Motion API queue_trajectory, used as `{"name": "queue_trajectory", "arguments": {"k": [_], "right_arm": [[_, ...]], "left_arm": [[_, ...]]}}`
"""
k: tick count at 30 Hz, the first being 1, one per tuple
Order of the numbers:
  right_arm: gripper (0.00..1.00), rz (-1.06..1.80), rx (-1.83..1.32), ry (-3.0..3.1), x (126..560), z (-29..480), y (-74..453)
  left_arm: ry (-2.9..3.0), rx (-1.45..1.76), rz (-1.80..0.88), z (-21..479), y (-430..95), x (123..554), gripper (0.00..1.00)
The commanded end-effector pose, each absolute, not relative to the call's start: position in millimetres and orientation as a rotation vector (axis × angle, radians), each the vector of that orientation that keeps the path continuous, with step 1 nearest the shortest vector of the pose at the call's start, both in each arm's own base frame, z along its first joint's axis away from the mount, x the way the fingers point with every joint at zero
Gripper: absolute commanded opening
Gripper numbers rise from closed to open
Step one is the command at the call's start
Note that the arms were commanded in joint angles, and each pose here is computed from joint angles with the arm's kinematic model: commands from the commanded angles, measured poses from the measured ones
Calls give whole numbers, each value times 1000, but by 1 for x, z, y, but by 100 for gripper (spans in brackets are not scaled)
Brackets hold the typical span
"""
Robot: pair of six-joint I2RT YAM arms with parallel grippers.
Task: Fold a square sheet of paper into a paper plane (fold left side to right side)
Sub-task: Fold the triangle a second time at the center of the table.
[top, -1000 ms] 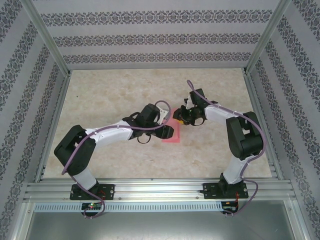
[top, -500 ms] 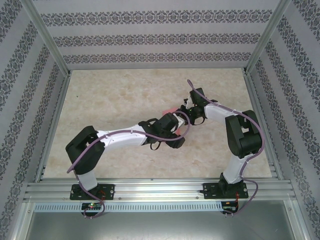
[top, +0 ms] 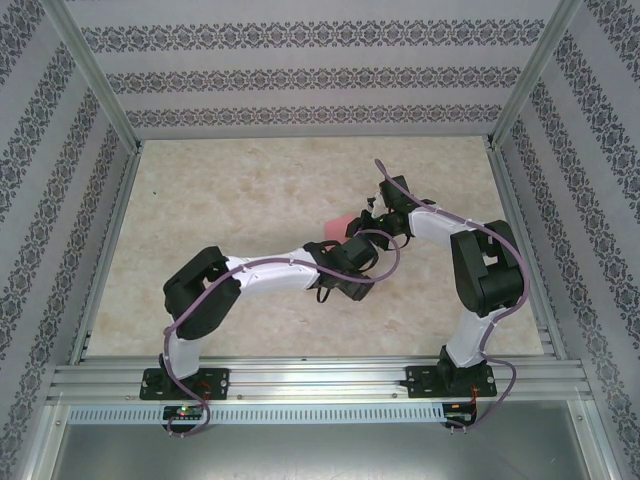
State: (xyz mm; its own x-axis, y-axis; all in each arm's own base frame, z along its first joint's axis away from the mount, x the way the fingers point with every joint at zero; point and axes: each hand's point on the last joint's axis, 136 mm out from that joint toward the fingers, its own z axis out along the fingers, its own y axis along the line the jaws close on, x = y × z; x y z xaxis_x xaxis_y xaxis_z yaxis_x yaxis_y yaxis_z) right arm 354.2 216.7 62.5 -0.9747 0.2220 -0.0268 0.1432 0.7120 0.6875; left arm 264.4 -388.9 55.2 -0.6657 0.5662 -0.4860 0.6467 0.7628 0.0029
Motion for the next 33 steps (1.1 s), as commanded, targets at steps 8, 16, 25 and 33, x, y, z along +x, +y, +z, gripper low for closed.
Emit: {"name": "queue_trajectory", "arguments": {"k": [8,16,25,33], "right_arm": [[25,1122,331,2814,359,60,216],[25,1102,320,2826,357,58,214],[25,1081,306,2839,356,56,213],[35,1050,256,2750,366,81,206]], "left_arm": [[2486,925,-137,56,-392,264,57],[2472,910,-140,67,-389,264,25],[2455,901,-164,78,-390,264,8],[2477,872,-213,84,-383,265,0]]}}
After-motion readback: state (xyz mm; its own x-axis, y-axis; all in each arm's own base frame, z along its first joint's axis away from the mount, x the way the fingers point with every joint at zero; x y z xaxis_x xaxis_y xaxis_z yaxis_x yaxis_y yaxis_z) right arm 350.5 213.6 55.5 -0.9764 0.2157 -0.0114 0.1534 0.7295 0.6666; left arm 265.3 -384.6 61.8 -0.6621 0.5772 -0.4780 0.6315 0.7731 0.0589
